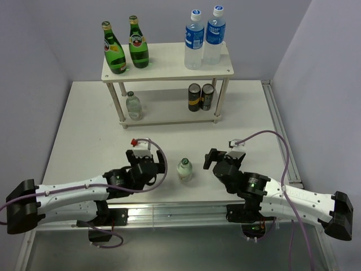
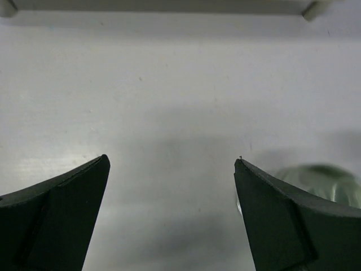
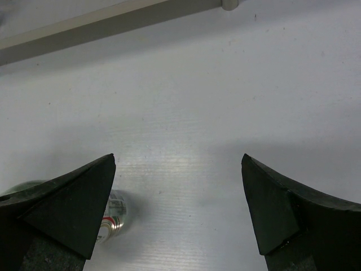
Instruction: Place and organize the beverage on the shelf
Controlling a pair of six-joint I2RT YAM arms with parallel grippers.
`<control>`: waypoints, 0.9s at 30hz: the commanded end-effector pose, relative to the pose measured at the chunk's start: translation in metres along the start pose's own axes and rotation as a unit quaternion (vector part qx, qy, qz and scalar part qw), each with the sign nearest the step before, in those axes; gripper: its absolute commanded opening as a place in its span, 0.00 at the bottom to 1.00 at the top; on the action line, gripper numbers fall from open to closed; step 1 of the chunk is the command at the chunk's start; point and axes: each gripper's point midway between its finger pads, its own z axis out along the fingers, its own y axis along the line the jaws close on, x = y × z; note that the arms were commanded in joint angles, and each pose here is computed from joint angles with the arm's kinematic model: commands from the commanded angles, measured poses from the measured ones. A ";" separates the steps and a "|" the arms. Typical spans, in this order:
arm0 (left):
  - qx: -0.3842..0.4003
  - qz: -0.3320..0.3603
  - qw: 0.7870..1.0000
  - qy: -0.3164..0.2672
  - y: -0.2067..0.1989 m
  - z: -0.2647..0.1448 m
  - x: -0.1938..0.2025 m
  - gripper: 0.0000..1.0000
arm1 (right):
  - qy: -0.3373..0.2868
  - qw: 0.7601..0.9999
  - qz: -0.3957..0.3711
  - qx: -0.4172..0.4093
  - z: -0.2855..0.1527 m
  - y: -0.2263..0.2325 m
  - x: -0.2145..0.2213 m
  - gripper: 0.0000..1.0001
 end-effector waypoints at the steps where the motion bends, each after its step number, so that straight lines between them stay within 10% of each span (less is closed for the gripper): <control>1: 0.004 -0.018 1.000 0.012 0.000 -0.023 0.023 0.99 | -0.018 1.000 0.020 0.000 -0.001 0.006 -0.012 1.00; 12: 0.110 0.033 0.993 0.022 -0.082 -0.052 0.079 0.99 | -0.016 1.000 0.016 0.004 0.000 0.006 -0.011 1.00; 27: 0.114 0.062 0.992 -0.011 -0.157 0.006 0.103 0.97 | -0.020 1.000 0.024 -0.001 -0.001 0.005 -0.013 1.00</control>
